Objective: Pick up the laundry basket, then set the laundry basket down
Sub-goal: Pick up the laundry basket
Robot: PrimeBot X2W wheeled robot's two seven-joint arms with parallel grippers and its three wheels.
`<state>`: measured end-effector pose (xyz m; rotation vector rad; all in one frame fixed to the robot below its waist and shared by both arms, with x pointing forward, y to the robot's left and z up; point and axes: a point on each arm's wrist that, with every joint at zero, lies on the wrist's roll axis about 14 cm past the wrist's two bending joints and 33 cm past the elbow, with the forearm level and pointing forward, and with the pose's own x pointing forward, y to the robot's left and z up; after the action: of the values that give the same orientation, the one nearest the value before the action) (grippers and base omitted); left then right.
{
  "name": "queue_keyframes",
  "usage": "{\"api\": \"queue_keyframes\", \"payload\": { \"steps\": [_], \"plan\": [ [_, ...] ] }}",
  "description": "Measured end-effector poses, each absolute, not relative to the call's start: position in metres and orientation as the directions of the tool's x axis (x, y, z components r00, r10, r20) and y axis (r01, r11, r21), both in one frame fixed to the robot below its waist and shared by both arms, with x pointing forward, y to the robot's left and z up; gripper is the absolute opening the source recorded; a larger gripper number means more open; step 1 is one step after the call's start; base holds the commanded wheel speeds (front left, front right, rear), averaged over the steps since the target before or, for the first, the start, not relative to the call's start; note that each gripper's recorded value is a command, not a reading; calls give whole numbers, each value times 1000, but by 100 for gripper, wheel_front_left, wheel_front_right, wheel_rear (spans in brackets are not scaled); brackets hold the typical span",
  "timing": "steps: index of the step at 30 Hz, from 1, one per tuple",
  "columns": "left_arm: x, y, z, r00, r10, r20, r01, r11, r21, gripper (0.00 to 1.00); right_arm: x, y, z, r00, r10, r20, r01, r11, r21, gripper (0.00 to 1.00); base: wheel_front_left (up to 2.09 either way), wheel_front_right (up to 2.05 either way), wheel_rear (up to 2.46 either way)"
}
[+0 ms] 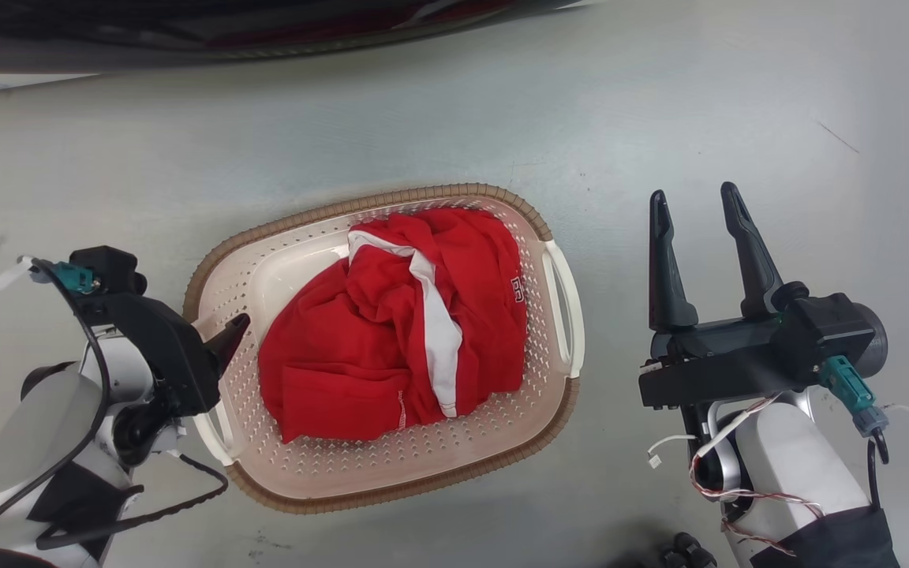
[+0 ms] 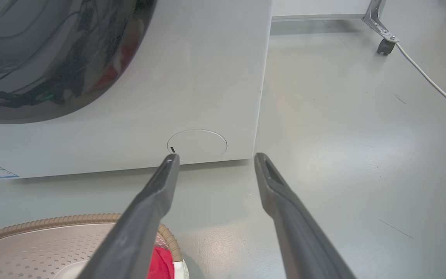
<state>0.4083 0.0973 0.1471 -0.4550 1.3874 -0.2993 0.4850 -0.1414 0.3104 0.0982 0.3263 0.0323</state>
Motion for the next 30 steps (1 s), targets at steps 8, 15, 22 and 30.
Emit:
{"api": "queue_keyframes", "payload": {
  "steps": [8, 15, 22, 30],
  "plan": [
    [420, 99, 156, 238, -455, -858, -43, 877, -478, 100, 485, -142, 312, 947, 43, -317, -12, 995, 100, 100, 0, 0, 0],
    [448, 96, 189, 451, -443, -774, -4, 867, -498, 100, 487, -146, 324, 954, 31, -299, -4, 996, 89, 100, 0, 0, 0],
    [470, 99, 237, 661, -402, -634, 53, 868, -494, 100, 486, -143, 343, 963, 51, -266, -35, 997, 66, 100, 0, 0, 0],
    [473, 118, 297, 830, -314, -461, 103, 899, -426, 100, 485, -132, 374, 974, 93, -207, -84, 995, 52, 100, 0, 0, 0]
  ]
}}
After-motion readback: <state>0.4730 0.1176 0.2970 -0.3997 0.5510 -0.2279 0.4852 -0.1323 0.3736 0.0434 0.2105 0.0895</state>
